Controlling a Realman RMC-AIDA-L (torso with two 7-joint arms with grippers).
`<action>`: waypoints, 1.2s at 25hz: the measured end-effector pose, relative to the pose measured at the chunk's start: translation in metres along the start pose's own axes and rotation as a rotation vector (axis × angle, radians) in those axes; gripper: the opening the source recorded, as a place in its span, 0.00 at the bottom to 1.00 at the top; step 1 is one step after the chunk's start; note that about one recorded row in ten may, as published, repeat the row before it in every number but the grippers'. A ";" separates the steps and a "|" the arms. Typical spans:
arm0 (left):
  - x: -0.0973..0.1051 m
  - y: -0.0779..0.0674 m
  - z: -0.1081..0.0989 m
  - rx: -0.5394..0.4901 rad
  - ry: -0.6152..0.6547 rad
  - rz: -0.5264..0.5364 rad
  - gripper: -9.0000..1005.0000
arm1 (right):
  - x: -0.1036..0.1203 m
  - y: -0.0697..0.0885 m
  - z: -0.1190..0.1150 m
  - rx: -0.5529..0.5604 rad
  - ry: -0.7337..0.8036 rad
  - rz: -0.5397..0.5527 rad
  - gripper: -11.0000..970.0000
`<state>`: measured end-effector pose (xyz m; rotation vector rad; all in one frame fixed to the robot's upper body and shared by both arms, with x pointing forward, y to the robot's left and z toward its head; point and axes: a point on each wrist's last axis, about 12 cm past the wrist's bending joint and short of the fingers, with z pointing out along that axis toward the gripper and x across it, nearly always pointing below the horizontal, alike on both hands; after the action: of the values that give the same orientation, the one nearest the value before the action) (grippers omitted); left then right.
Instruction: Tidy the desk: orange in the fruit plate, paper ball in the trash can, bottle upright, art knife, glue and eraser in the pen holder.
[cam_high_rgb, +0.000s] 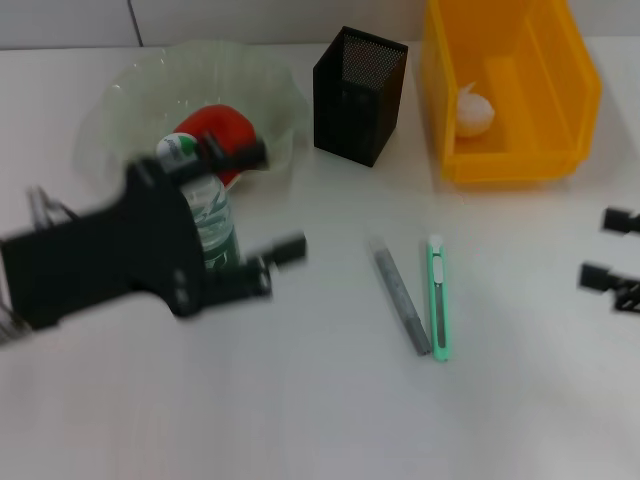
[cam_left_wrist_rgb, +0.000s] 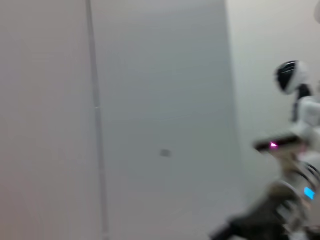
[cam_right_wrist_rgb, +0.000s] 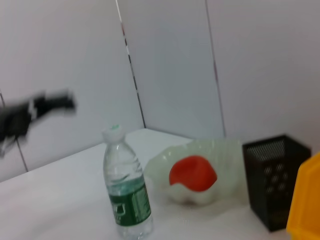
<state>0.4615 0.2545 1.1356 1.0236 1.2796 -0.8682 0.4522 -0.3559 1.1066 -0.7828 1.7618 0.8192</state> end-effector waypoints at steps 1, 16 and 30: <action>0.014 -0.006 0.002 0.039 -0.007 -0.006 0.80 | -0.009 -0.001 -0.006 0.008 0.000 -0.014 0.86; 0.087 -0.018 0.021 0.096 0.022 -0.096 0.80 | -0.146 0.000 0.005 0.244 0.355 0.082 0.86; 0.093 -0.016 0.019 0.055 0.063 -0.110 0.80 | -0.182 0.000 0.120 0.202 0.782 0.219 0.86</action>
<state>0.4631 0.2353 1.0410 1.0385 1.3817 -0.9663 0.5658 -0.2333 1.2464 -0.8436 2.6141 0.4771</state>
